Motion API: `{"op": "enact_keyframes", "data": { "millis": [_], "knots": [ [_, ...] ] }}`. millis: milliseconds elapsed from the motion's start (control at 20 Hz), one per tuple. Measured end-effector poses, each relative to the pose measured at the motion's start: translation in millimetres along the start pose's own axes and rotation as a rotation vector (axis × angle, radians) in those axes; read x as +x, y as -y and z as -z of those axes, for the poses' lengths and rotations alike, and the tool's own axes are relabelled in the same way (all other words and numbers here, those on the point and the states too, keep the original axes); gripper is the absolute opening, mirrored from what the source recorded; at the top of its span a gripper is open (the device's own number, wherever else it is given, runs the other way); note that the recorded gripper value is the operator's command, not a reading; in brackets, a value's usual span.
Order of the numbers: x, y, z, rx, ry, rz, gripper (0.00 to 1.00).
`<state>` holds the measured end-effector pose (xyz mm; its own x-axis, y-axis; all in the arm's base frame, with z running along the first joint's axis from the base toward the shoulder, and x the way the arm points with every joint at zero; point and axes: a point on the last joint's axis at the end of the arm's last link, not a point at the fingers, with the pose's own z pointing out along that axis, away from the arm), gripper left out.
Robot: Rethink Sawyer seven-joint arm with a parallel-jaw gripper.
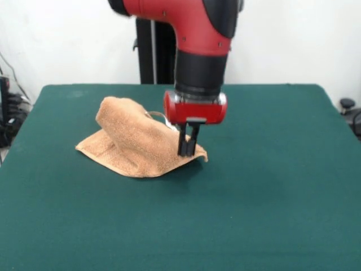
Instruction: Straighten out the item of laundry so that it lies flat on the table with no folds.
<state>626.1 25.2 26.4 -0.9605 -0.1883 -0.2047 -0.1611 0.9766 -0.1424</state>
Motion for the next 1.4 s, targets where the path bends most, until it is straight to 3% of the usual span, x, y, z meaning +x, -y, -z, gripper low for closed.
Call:
{"op": "enact_keyframes", "data": {
  "millis": [350,600,900,1400],
  "knots": [
    [-34.9,17.5,75.8,0.004,0.023,-0.029,0.00],
    [-48.3,25.9,105.2,0.014,0.054,-0.037,0.00],
    [-39.7,34.3,111.4,0.016,0.048,-0.054,0.00],
    [14.8,42.8,102.2,-0.006,-0.042,-0.099,0.00]
  ]
}}
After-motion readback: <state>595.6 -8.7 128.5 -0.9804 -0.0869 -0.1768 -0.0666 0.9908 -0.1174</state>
